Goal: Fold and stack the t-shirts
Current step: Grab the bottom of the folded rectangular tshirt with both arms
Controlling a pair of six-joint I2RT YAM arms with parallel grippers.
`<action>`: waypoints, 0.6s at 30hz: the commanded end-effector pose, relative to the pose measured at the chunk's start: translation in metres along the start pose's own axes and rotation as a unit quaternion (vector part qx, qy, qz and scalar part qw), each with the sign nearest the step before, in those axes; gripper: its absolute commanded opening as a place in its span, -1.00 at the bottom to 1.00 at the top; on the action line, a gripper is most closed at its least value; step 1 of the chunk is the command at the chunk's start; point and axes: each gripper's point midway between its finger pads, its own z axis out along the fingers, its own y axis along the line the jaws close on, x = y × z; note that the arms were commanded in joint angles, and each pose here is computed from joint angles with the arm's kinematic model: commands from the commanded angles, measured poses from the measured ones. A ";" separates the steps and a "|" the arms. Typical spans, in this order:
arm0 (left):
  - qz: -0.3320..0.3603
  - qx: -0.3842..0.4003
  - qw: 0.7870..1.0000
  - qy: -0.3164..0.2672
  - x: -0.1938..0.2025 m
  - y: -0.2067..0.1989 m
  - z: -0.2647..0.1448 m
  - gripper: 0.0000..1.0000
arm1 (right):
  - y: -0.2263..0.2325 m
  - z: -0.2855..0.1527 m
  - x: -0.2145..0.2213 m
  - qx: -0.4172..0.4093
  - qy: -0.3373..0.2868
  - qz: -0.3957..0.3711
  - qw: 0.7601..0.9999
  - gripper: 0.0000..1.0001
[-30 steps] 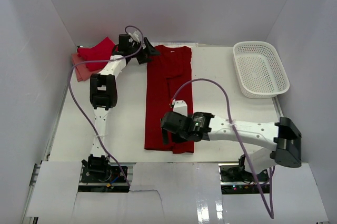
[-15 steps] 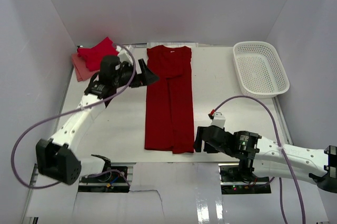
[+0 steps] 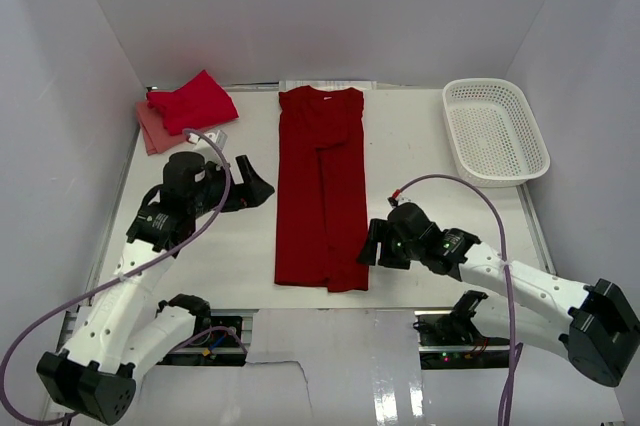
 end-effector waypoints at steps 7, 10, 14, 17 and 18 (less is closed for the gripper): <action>-0.041 -0.029 0.997 0.058 0.059 0.025 0.009 0.96 | 0.027 0.007 0.021 -0.158 0.059 0.040 0.985 0.28; -0.048 0.007 0.996 0.071 0.065 0.013 0.007 0.96 | 0.020 0.010 0.030 -0.155 0.069 0.047 0.984 0.28; -0.060 -0.010 0.993 0.100 0.084 0.017 0.018 0.96 | 0.013 0.014 0.036 -0.145 0.075 0.049 0.985 0.28; -0.058 -0.028 0.993 0.097 0.104 0.025 0.032 0.96 | 0.007 0.018 0.039 -0.130 0.082 0.043 0.987 0.28; -0.047 -0.018 0.993 0.108 0.115 0.017 0.036 0.96 | 0.006 0.018 0.040 -0.127 0.083 0.042 0.987 0.28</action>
